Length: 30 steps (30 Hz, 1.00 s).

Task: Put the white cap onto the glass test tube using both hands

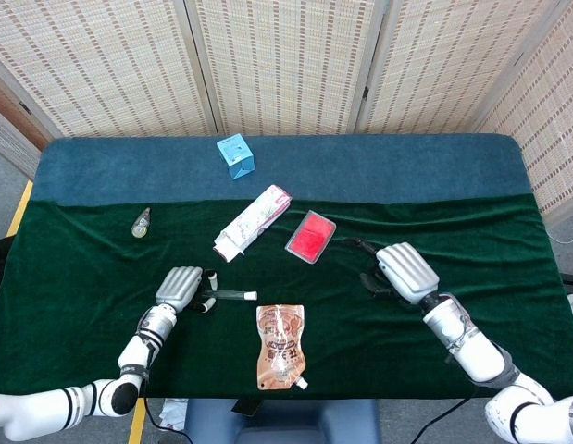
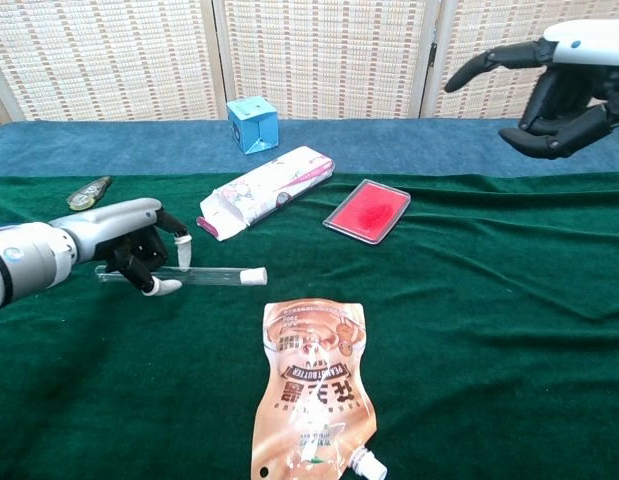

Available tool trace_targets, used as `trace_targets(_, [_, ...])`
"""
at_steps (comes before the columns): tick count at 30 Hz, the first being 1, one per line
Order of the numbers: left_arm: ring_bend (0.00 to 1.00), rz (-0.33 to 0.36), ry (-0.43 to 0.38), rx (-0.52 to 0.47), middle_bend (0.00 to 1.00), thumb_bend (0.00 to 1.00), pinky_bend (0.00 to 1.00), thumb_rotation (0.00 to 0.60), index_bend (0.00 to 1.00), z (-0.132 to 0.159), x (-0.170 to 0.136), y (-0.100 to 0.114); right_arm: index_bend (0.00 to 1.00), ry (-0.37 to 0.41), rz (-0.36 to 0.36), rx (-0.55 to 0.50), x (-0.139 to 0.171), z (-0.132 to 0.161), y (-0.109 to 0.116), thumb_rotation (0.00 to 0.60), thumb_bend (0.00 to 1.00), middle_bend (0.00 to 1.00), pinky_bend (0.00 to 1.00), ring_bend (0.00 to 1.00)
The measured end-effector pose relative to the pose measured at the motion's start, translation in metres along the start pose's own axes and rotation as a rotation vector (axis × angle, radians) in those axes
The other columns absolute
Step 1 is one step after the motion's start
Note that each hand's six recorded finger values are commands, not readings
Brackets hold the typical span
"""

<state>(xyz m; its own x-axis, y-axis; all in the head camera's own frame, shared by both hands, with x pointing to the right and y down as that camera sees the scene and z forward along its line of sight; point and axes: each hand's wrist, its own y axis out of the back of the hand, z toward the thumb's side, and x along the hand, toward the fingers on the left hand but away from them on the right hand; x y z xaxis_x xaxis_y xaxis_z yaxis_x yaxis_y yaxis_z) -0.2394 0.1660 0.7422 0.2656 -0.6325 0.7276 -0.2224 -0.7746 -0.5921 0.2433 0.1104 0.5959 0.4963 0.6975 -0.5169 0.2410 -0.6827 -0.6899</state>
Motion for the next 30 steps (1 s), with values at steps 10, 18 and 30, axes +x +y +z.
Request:
trace_targets(10, [0.66, 0.004, 0.017, 0.047, 0.77, 0.53, 0.85, 0.600, 0.25, 0.001, -0.003, 0.004, 0.15, -0.061, -0.017, -0.041, 0.015, -0.029, 0.000, 0.571, 0.59, 1.00, 1.00, 1.00])
trace_targets(18, [0.43, 0.086, 0.028, 0.055, 0.48, 0.50, 0.63, 0.600, 0.22, -0.014, -0.028, 0.041, 0.20, -0.139, -0.072, 0.016, 0.046, -0.059, 0.009, 0.581, 0.58, 0.81, 0.93, 0.97])
trace_targets(30, [0.17, 0.418, 0.093, 0.164, 0.25, 0.50, 0.19, 0.600, 0.22, -0.074, -0.124, 0.105, 0.18, -0.286, -0.257, 0.176, 0.124, -0.099, 0.025, 0.585, 0.58, 0.15, 0.16, 0.18])
